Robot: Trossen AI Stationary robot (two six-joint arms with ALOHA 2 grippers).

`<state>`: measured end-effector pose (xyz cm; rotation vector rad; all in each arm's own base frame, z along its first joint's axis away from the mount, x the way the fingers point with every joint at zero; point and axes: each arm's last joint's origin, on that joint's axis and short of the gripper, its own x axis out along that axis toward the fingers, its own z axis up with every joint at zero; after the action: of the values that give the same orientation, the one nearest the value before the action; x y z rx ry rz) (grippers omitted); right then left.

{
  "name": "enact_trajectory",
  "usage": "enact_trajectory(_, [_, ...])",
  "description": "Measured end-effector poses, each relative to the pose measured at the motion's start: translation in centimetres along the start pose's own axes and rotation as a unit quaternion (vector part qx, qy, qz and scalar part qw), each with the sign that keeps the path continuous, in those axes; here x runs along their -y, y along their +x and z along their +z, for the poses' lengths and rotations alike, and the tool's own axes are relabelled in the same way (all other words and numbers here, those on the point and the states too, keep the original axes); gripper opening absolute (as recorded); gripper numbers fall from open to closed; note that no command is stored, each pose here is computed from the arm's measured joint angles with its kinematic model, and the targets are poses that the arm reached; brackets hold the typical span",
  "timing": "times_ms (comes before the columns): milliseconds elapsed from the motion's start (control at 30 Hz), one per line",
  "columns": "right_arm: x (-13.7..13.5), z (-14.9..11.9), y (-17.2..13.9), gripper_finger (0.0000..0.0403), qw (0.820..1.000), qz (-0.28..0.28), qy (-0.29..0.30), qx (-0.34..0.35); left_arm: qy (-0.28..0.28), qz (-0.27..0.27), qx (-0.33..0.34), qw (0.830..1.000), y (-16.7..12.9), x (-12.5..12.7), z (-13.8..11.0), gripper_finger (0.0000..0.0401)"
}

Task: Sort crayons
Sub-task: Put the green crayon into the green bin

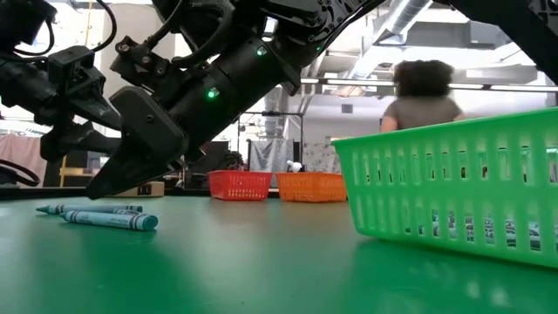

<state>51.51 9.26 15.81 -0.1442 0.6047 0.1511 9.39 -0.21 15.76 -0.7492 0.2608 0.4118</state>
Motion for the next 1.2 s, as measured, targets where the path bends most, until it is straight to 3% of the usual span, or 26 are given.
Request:
enact_trajectory(567, [0.6, -1.7, 1.4, 0.0145, 0.999, -0.015, 0.031, -0.026, 0.0, 0.0, 0.0, 1.0, 0.0, 0.0, 0.0, 0.0215])
enact_trajectory(1033, [1.3, -1.9, 1.4, 0.0014, 0.995, -0.038, 0.085, -0.03, 0.0, 0.0, 0.0, 1.0, 0.0, 0.0, 0.0, 0.0215])
enact_trajectory(1200, [1.3, -1.9, 1.4, 0.0007, 0.991, -0.055, 0.123, -0.027, 0.0, 0.0, 0.0, 1.0, 0.0, 0.0, 0.0, 0.0215])
